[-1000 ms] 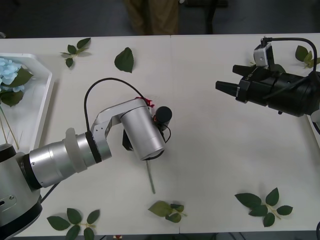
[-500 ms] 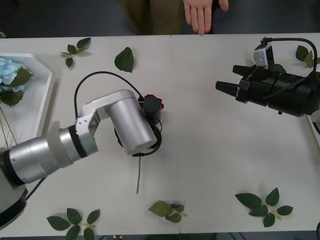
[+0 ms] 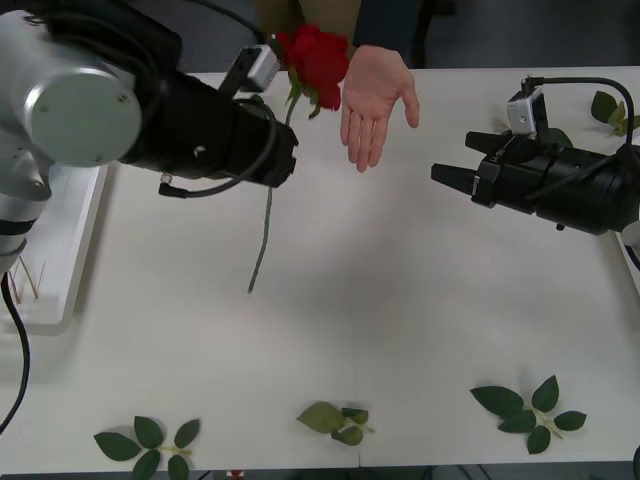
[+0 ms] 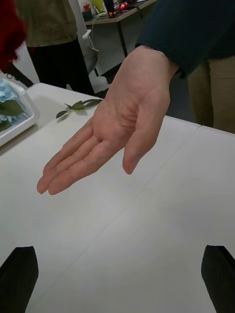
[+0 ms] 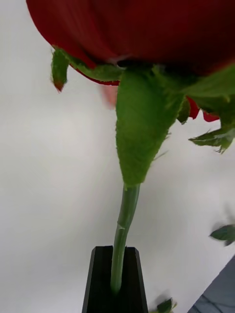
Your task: Place the red flowers into the right box and the blue flowers into the left box. If a person shows an open palm, hand one flower to the person first, then continue sorting.
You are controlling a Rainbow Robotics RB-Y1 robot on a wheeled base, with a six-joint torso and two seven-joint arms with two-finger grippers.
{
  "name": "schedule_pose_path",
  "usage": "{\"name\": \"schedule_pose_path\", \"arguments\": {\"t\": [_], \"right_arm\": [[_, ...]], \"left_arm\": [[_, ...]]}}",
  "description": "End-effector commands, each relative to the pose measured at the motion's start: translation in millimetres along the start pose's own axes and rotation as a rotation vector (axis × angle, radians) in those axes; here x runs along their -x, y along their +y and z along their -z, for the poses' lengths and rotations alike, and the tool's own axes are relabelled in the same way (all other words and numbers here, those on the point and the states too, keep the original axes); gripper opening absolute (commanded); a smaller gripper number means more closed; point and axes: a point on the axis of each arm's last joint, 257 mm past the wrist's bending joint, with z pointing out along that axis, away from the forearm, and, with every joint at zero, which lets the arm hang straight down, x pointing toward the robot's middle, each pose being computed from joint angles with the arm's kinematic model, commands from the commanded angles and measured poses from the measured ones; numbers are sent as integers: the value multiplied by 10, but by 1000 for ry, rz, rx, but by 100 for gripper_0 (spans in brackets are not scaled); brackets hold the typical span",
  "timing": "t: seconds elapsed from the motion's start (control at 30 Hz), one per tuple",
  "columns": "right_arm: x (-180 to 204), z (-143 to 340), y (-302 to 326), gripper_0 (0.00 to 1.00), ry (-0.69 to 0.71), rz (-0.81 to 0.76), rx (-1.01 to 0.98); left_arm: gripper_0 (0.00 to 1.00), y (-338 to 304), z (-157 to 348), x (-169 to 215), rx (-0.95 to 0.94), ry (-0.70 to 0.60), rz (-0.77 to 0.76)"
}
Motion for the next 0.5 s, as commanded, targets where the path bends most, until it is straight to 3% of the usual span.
{"name": "schedule_pose_path", "arguments": {"t": [0.03,0.23,0.5], "right_arm": [[-7,-64,98,97,-12,16,12],[-3,-60,92,97,-13,14,10],[7,-52,126,97,-15,3,26]], "left_arm": [[0,-389,106,324,-187,-207,-154],[0,-864,89,599,-374,-457,-321],[0,-1327,-135,841,-340,-772,-404]]}}
